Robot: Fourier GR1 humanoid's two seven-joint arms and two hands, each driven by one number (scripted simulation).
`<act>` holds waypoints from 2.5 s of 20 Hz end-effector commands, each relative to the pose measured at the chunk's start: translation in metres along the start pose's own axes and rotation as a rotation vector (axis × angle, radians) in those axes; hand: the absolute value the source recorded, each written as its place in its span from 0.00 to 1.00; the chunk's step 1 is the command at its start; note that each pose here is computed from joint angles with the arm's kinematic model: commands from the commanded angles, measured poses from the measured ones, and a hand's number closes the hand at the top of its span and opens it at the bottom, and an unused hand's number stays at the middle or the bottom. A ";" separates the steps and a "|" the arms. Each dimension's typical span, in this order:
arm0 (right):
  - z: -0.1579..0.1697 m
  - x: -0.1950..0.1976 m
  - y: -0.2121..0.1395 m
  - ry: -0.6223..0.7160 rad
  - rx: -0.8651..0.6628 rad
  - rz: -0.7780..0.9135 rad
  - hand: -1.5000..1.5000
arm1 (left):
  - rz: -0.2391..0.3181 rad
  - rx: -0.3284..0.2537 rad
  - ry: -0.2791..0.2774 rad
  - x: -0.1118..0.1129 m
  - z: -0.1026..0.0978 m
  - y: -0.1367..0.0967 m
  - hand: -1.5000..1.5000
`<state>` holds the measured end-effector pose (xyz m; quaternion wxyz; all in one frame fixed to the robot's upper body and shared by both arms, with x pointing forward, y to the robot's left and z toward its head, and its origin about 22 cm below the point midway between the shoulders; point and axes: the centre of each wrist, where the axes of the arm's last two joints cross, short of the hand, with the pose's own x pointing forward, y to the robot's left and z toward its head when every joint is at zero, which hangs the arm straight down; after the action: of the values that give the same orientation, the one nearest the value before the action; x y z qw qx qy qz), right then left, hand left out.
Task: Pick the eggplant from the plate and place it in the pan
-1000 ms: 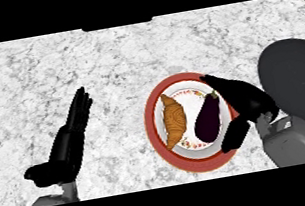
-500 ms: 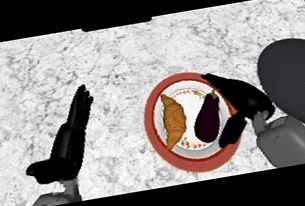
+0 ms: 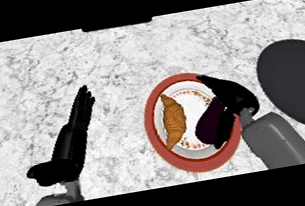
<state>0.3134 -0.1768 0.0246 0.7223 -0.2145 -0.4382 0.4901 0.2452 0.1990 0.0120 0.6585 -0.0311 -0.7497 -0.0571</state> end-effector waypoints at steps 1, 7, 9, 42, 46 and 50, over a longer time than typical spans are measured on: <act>-0.017 0.008 0.013 0.030 0.033 0.017 0.00 | -0.009 -0.005 0.000 0.002 0.003 0.013 0.50; -0.026 -0.004 0.015 -0.032 0.077 0.162 1.00 | -0.008 0.001 0.019 -0.016 -0.007 -0.007 0.50; -0.018 -0.011 0.041 -0.056 0.073 0.182 1.00 | -0.007 0.008 0.010 -0.017 0.007 0.011 0.50; 0.159 0.049 -0.013 0.039 -0.981 -0.206 1.00 | -0.023 0.014 0.005 0.011 -0.013 0.028 0.50; 0.147 0.002 -0.041 0.054 -1.031 -0.291 1.00 | 0.000 0.001 0.003 0.001 0.005 0.000 0.50; 0.122 -0.034 -0.035 0.103 -1.102 -0.288 1.00 | -0.010 0.018 0.003 -0.020 0.009 0.004 0.50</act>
<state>0.2192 -0.2076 0.1146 0.5951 -0.5008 -0.6191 0.1084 0.2442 0.2055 0.0053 0.6601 -0.0273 -0.7485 -0.0569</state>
